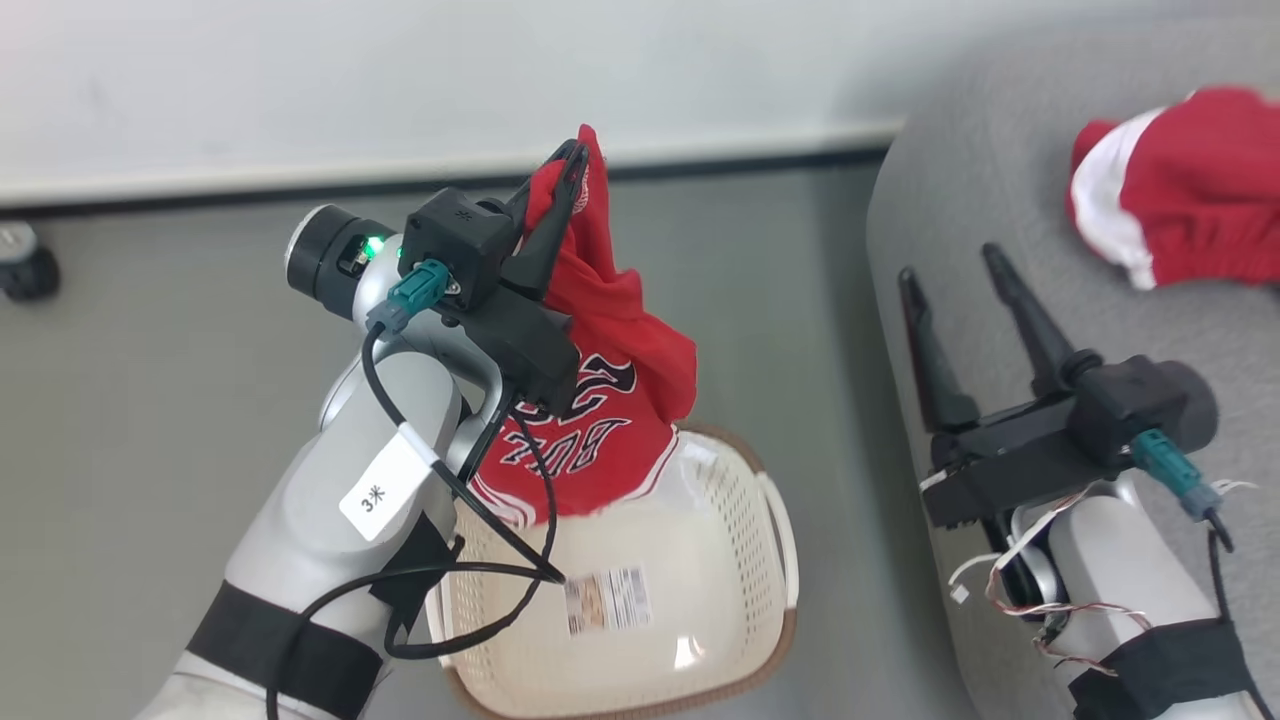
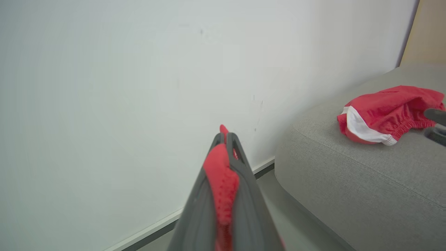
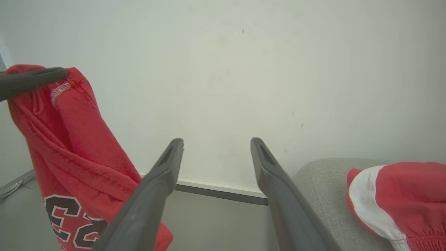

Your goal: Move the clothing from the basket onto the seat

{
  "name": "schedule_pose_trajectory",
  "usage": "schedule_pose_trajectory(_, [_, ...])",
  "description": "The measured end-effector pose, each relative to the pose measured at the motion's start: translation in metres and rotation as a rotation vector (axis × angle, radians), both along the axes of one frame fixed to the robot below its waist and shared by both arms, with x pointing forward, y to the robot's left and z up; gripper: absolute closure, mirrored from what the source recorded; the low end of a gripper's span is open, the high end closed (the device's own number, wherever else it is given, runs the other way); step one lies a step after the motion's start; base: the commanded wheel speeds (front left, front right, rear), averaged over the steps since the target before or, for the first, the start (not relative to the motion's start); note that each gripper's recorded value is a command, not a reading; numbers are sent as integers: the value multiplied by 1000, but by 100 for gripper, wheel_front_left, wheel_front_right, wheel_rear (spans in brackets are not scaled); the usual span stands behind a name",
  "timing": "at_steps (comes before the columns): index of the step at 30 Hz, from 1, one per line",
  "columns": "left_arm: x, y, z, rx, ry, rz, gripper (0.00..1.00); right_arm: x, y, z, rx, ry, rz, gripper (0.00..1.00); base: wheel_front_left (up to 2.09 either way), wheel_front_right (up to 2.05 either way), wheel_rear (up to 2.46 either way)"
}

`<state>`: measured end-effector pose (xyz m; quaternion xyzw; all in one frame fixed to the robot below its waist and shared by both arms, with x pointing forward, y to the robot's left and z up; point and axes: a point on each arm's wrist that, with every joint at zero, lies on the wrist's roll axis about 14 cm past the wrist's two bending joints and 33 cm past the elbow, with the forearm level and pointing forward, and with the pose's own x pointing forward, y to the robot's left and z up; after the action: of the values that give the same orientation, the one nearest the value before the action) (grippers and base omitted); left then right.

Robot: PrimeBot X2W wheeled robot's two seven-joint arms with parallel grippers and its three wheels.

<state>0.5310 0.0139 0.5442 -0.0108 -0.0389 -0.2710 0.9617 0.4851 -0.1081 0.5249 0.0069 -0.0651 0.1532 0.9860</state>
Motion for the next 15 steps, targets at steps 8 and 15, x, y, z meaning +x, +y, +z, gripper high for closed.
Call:
schedule_pose_trajectory(8, [-23,-3,43,2,-60,-10,100,-25,22,23,-34,-34,88,0,0,0,0])
schedule_pose_trajectory(15, [-50,-19,76,4,-109,-64,100,-49,48,30,-81,-45,181,0,0,0,0])
